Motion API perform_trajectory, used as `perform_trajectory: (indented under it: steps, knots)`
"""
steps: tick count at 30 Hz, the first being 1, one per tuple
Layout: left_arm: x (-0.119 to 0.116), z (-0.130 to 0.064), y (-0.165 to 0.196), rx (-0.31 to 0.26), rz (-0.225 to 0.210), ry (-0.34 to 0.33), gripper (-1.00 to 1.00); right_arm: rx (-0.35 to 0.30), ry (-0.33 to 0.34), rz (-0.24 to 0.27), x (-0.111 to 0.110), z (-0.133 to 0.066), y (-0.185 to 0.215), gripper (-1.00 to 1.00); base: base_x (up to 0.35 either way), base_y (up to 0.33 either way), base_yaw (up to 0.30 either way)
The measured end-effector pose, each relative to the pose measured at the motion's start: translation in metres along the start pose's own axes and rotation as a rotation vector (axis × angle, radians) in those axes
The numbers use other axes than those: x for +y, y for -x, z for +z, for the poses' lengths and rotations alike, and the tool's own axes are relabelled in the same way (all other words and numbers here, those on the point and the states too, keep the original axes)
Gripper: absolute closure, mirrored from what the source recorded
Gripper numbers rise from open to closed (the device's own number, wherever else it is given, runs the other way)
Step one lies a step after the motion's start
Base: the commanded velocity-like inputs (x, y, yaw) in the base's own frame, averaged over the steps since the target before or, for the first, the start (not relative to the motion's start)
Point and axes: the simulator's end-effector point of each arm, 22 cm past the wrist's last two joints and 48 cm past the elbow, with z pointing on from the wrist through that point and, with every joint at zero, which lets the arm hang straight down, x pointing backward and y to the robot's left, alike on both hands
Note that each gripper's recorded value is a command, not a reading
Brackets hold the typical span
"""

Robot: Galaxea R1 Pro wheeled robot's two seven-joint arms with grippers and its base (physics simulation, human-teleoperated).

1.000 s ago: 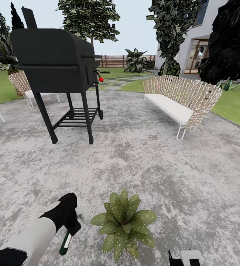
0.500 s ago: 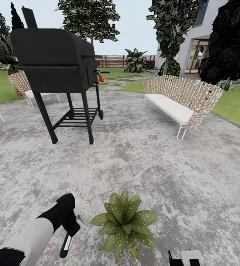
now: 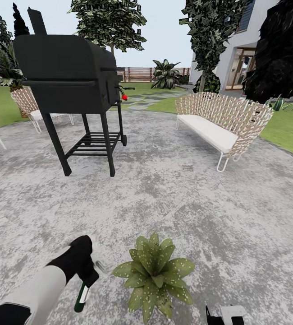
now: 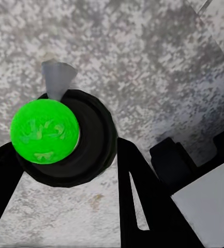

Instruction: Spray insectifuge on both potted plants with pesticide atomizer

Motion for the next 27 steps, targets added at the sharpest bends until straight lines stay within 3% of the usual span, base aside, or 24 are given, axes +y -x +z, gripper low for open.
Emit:
perform_trajectory:
  steps: [7, 12, 20, 27]
  knots:
    - [0.0, -0.001, 0.002, -0.006, -0.003, -0.001, 1.0, 0.0, 0.001, -0.001, 0.0, 0.0, 0.0, -1.0, 0.0, 0.0, 0.0]
    - [0.001, -0.018, 0.026, -0.066, 0.015, 0.027, 1.0, 0.0, 0.001, -0.001, 0.0, 0.0, 0.0, -1.0, 0.087, 0.0, 0.0]
    - [0.003, -0.019, 0.026, -0.068, 0.013, 0.032, 1.0, 0.0, 0.001, 0.0, 0.001, 0.0, 0.0, -1.0, 0.005, -0.006, 0.0]
    - [0.002, -0.019, 0.027, -0.068, 0.014, 0.031, 1.0, 0.0, -0.001, 0.001, 0.0, 0.0, 0.0, -1.0, -0.151, -0.19, 0.116]
